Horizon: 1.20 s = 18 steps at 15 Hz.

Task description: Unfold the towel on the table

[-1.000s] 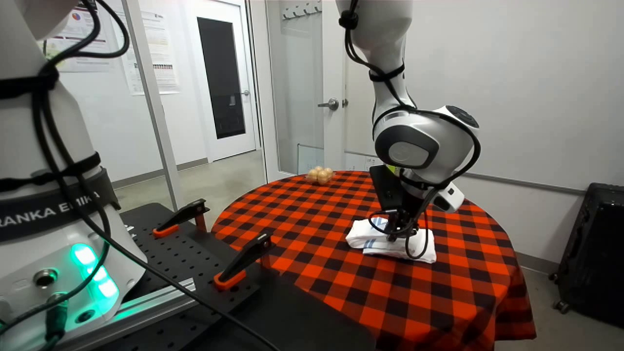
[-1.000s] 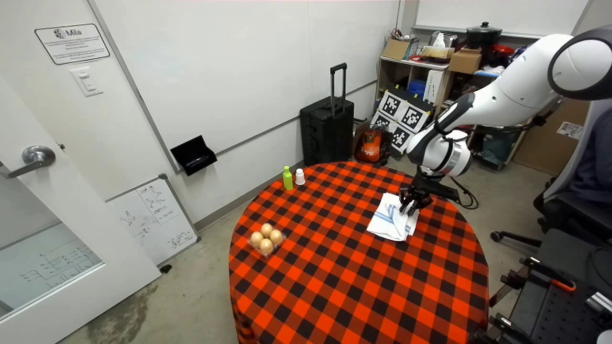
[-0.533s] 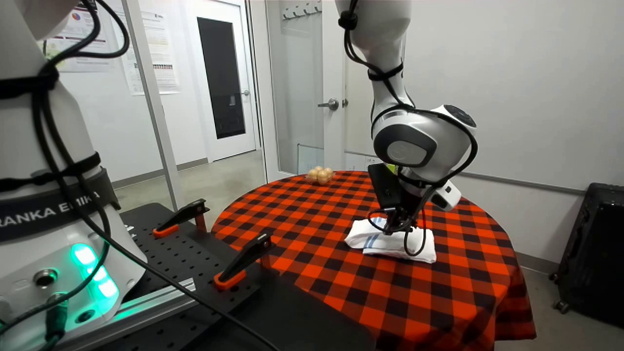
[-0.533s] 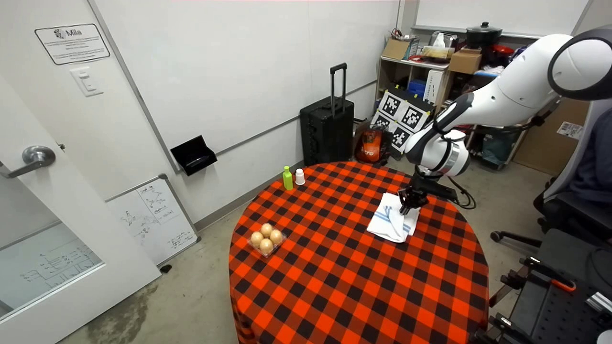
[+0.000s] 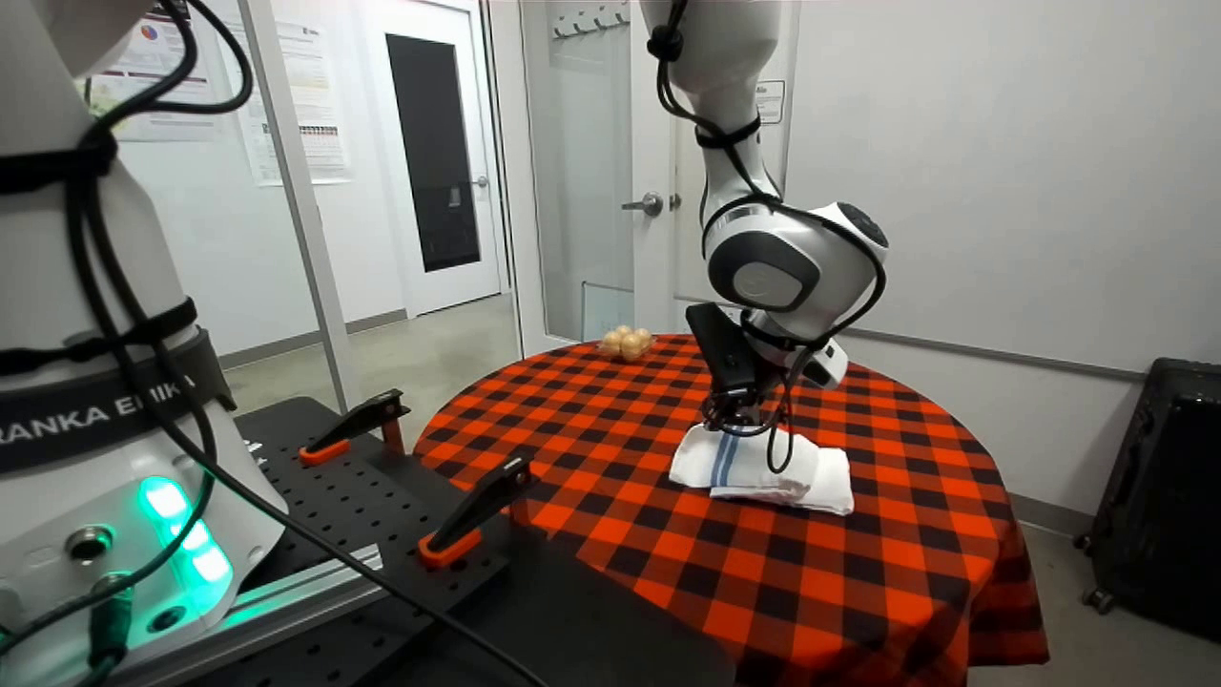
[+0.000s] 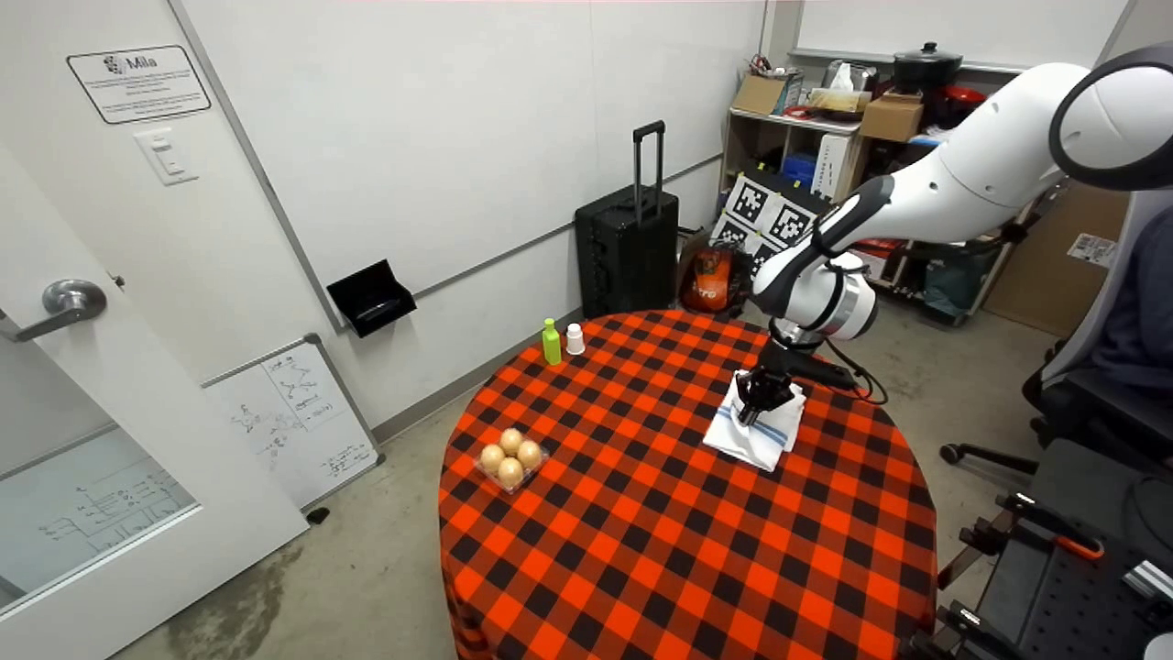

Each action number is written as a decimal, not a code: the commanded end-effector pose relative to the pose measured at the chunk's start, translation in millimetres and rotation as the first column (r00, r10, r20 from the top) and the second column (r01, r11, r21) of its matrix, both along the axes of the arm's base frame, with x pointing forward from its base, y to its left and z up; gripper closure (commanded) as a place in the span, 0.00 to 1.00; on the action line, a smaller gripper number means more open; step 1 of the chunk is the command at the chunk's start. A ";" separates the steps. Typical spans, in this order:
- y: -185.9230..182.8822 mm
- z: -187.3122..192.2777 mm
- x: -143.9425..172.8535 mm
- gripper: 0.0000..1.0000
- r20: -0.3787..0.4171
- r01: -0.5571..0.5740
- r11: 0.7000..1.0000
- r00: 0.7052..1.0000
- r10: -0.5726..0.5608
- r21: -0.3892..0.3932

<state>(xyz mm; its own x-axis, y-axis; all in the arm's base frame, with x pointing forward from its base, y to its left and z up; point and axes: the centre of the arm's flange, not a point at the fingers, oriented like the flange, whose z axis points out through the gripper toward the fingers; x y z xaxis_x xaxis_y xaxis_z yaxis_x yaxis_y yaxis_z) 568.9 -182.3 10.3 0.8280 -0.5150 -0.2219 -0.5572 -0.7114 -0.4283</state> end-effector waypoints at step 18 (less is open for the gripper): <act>109.4 -16.3 -4.8 0.00 -0.222 -0.661 0.701 0.750 0.623 -0.266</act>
